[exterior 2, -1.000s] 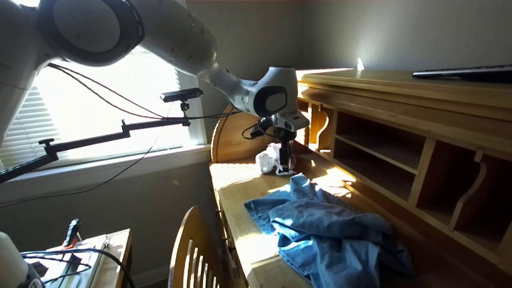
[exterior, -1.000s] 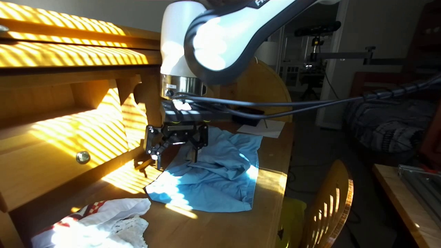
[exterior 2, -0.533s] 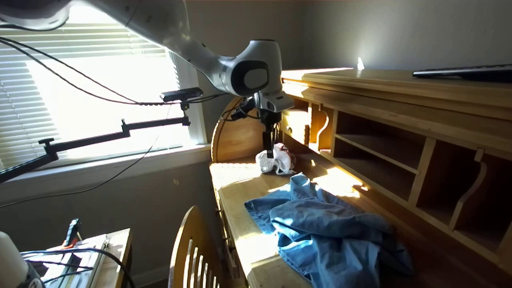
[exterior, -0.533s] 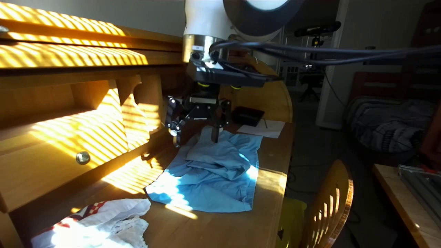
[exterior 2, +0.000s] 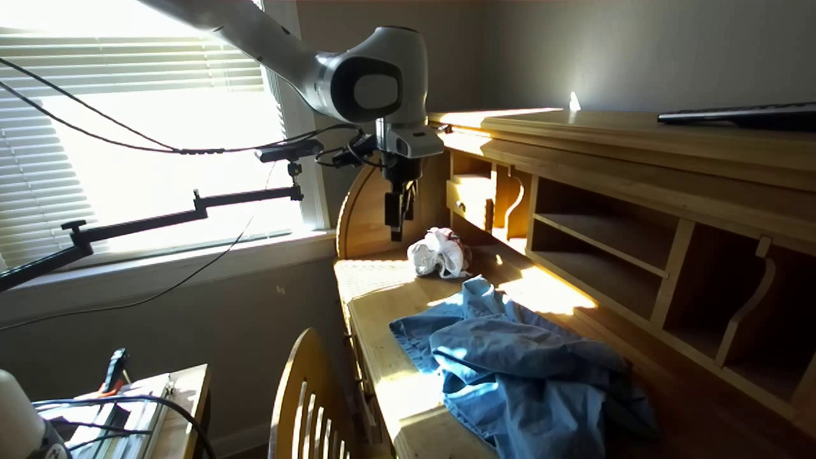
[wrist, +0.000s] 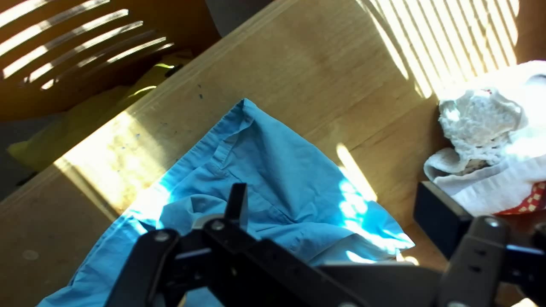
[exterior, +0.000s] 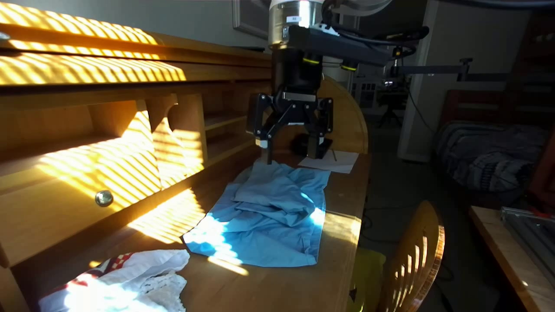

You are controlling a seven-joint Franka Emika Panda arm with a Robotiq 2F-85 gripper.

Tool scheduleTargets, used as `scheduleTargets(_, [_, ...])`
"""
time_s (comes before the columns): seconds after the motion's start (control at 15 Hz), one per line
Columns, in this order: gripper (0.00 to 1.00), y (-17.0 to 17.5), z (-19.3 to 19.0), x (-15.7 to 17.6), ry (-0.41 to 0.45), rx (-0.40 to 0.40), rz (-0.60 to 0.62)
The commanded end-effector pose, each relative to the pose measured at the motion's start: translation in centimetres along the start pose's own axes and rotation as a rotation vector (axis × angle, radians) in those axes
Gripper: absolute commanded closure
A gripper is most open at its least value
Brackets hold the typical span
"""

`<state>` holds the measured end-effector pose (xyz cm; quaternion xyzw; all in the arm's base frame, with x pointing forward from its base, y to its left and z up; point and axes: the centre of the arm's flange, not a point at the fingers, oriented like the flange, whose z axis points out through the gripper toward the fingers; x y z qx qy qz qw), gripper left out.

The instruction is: Move the blue cloth to the right, then to the left

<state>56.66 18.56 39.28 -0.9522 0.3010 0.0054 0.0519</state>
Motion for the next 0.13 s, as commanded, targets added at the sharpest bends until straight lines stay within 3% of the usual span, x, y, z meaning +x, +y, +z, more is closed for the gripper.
scheduleTargets(0.0, [0.0, 0.28, -0.2, -0.1, 0.001, 0.0, 0.001])
scheduleTargets(0.07, [0.0, 0.47, -0.28, -0.2, 0.001, -0.001, 0.001])
